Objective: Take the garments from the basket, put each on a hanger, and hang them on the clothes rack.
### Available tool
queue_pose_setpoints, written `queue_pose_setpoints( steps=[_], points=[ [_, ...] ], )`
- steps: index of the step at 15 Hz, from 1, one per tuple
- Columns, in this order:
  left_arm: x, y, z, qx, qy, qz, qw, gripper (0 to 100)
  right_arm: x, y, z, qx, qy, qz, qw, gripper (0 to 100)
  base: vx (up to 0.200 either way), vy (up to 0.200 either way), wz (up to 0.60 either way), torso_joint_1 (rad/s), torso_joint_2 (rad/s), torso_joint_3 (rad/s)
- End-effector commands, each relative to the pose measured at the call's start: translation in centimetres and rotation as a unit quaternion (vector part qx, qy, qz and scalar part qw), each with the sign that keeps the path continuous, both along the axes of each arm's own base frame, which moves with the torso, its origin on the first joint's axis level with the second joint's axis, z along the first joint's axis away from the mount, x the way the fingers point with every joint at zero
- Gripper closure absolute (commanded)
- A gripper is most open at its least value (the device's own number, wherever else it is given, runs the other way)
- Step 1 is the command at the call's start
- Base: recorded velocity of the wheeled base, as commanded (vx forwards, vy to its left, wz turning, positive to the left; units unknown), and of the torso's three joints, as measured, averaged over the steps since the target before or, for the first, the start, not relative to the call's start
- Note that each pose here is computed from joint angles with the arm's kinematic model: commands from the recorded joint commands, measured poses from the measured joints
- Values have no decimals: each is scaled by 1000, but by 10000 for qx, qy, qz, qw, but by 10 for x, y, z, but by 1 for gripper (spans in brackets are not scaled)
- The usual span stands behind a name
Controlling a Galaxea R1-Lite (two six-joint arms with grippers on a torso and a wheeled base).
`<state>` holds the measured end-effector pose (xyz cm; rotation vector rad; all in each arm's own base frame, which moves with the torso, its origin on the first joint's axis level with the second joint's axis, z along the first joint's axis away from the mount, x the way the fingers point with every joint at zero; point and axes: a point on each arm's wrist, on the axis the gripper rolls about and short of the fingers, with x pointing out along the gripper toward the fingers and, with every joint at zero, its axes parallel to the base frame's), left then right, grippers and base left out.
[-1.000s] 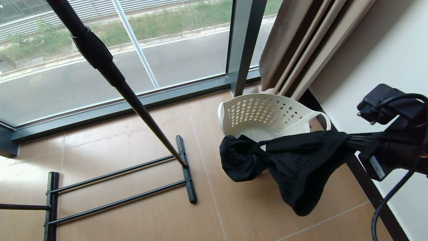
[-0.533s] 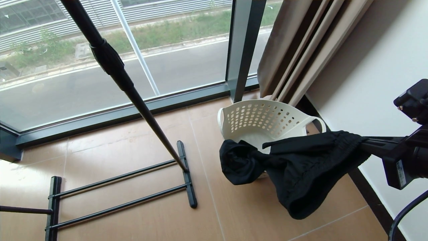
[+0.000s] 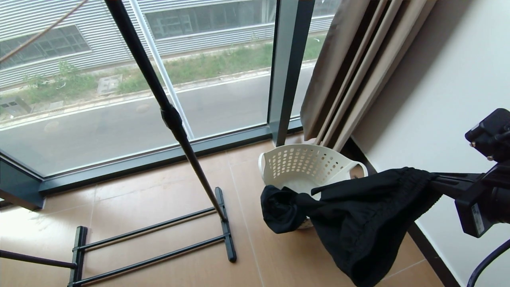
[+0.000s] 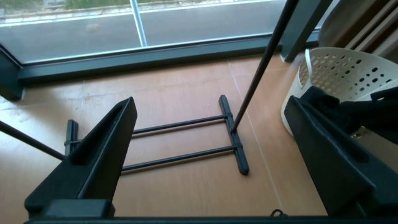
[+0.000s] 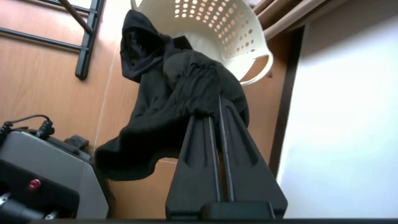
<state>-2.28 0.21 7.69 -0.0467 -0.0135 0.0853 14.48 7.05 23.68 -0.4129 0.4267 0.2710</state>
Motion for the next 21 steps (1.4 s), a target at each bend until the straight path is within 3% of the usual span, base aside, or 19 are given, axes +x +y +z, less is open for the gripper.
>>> queue_pose_setpoints(
  steps=[1,9,13,21],
  points=[
    [0,0,0,-7,-5,2,10000,0,-3,-2,-3,-82,11,39,10000,100,0,0,0,159,-481,-110],
    [0,0,0,1,-12,2,10000,0,-8,-4,-1,-7,-144,58,9999,100,0,0,0,28,-69,147],
    [0,0,0,1,-4,2,10000,0,-1,-1,-10,5,-202,50,9998,100,0,0,0,5,0,195],
    [0,0,0,1,-12,2,10000,0,-3,-2,-14,-162,-168,126,9996,100,0,0,0,176,-443,-63]
  ],
)
